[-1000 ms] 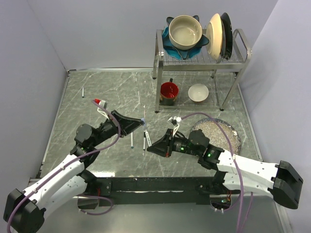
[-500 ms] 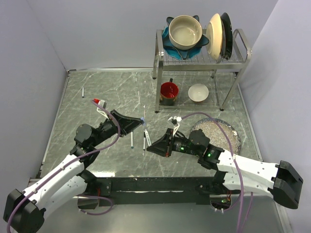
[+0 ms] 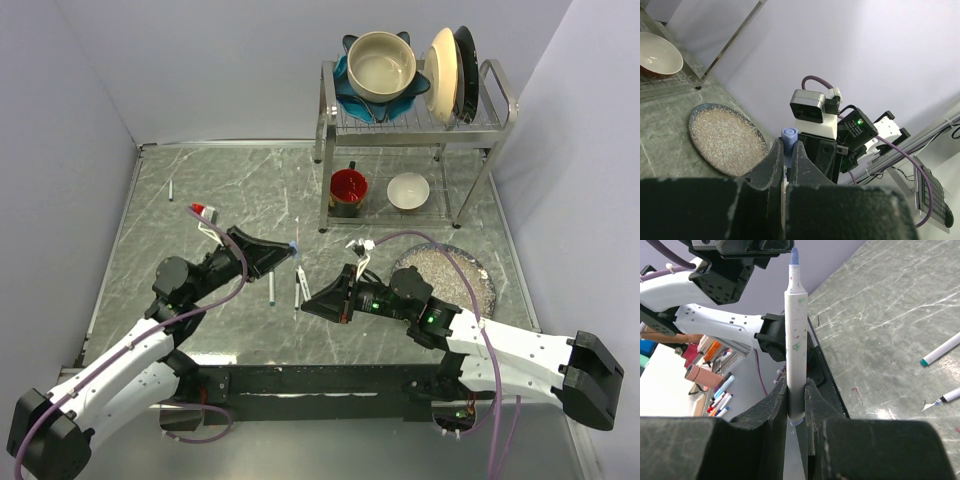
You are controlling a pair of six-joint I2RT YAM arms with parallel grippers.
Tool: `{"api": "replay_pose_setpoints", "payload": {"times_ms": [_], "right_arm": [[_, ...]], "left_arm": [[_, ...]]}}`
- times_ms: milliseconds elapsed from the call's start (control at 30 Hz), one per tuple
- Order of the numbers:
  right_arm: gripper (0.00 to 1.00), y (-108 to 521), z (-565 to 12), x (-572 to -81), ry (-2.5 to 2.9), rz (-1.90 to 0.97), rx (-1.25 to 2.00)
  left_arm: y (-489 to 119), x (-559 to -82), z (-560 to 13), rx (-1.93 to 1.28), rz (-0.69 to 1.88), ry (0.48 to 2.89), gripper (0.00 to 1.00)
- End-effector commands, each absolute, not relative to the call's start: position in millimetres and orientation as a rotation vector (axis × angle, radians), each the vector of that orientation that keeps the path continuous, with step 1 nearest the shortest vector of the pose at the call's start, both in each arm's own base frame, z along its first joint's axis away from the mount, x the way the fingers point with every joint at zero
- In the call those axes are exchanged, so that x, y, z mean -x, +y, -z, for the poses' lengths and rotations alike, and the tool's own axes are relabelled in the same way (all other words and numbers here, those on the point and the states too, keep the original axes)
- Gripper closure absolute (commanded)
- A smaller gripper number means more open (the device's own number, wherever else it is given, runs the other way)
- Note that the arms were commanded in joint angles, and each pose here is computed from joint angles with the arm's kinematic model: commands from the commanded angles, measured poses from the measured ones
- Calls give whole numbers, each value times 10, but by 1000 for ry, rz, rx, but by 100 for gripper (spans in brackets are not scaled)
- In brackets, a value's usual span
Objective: Insert the pens into the pen caps
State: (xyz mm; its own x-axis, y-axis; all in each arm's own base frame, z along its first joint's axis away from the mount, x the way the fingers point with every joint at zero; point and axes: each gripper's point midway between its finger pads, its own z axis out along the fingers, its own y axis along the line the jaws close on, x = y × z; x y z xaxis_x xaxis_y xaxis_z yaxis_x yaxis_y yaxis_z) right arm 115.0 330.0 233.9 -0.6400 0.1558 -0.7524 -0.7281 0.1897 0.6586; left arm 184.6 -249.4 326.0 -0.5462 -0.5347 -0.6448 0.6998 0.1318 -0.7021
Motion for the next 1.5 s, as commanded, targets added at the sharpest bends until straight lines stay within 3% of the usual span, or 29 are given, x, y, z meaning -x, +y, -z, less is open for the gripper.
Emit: {"api": "replay_pose_setpoints", "payload": {"times_ms": [0, 667, 1167, 1200, 1333, 1467], "right_arm": [[100, 3353, -2769, -1134, 1602, -1599, 547], [100, 3394, -2841, -1193, 1589, -1594, 519], [100, 3387, -3116, -1527, 1563, -1443, 412], [100, 3385, -3126, -1499, 1550, -1442, 440], [100, 3375, -3062, -1399, 1546, -1450, 516], [100, 3354, -2968, -1313, 1547, -1474, 549]], "left_arm": [[-2498, -1779, -3325, -203, 1629, 1389, 99], [-2513, -1690, -3191, -201, 1683, 1394, 99], [-2602, -1594, -2988, -252, 1698, 1447, 99], [-2601, -1586, -2992, -256, 1698, 1447, 97], [-2557, -1578, -3118, -250, 1681, 1411, 50], [-2528, -1573, -3258, -265, 1654, 1377, 26]]}}
